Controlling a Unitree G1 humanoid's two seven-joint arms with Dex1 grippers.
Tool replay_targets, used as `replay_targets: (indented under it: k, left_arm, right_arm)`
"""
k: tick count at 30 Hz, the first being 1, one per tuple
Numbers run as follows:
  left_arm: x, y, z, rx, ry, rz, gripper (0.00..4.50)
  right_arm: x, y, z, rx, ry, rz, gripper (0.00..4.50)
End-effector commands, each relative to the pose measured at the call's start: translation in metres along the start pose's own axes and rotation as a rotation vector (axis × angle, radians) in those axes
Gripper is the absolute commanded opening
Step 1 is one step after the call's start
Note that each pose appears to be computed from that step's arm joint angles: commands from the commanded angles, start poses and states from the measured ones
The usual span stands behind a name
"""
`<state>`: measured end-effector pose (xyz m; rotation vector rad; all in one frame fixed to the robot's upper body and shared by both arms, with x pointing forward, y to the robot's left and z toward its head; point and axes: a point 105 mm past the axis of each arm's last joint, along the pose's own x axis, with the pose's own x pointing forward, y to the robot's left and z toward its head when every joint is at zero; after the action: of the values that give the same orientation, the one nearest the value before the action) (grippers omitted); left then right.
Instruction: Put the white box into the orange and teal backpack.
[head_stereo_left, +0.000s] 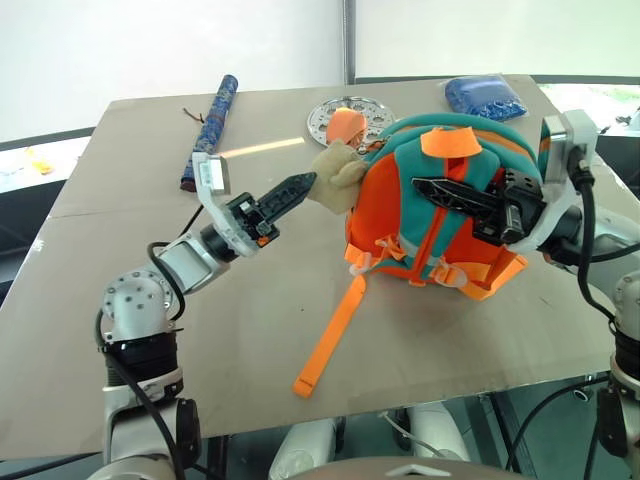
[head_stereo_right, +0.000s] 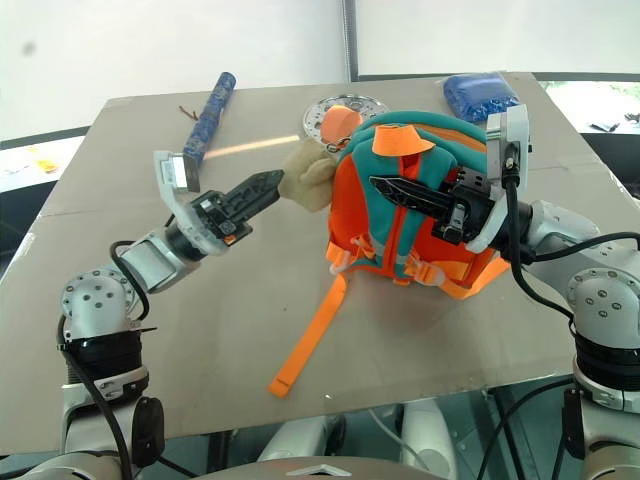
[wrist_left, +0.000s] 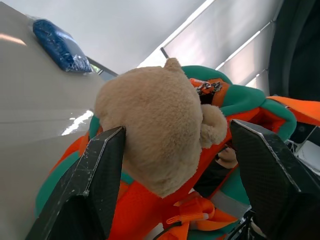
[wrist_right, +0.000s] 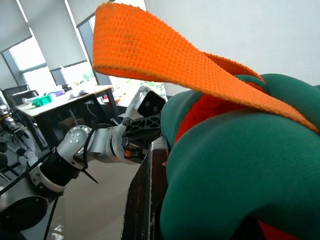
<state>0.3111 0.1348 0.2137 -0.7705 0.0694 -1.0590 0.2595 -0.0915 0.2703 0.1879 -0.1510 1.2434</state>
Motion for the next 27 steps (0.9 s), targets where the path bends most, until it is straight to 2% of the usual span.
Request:
replay_targets:
  k: [1,6,11,12,13,17,19,27]
  left_arm:
    - [0.009,-0.007,-0.005,-0.011,0.029,-0.045,3.37]
    - [0.011,0.012,-0.018,0.024,0.087,0.046,3.37]
    - [0.025,0.004,-0.016,-0.014,0.036,-0.008,3.37]
    - [0.028,0.003,-0.013,-0.014,0.012,-0.017,2.86]
    - [0.03,0.002,-0.01,-0.015,-0.005,-0.022,2.67]
    - [0.031,-0.007,0.014,-0.058,-0.122,-0.063,1.05]
    - [0.03,-0.007,0.018,-0.078,-0.137,-0.065,0.08]
    - [0.019,-0.005,0.003,-0.102,-0.038,-0.044,0.03]
  right_arm:
    - [0.0,0.01,0.014,-0.059,-0.036,0.032,0.0]
    - [0.0,0.011,0.014,-0.061,-0.035,0.032,0.0]
    - [-0.001,0.011,0.014,-0.06,-0.035,0.033,0.0]
    - [0.0,0.011,0.014,-0.06,-0.035,0.032,0.0]
    - [0.0,0.01,0.014,-0.06,-0.035,0.031,0.0]
    - [-0.001,0.01,0.014,-0.061,-0.035,0.03,0.0]
    - [-0.001,0.01,0.014,-0.06,-0.035,0.029,0.0]
    - [-0.001,0.009,0.013,-0.061,-0.035,0.027,0.0]
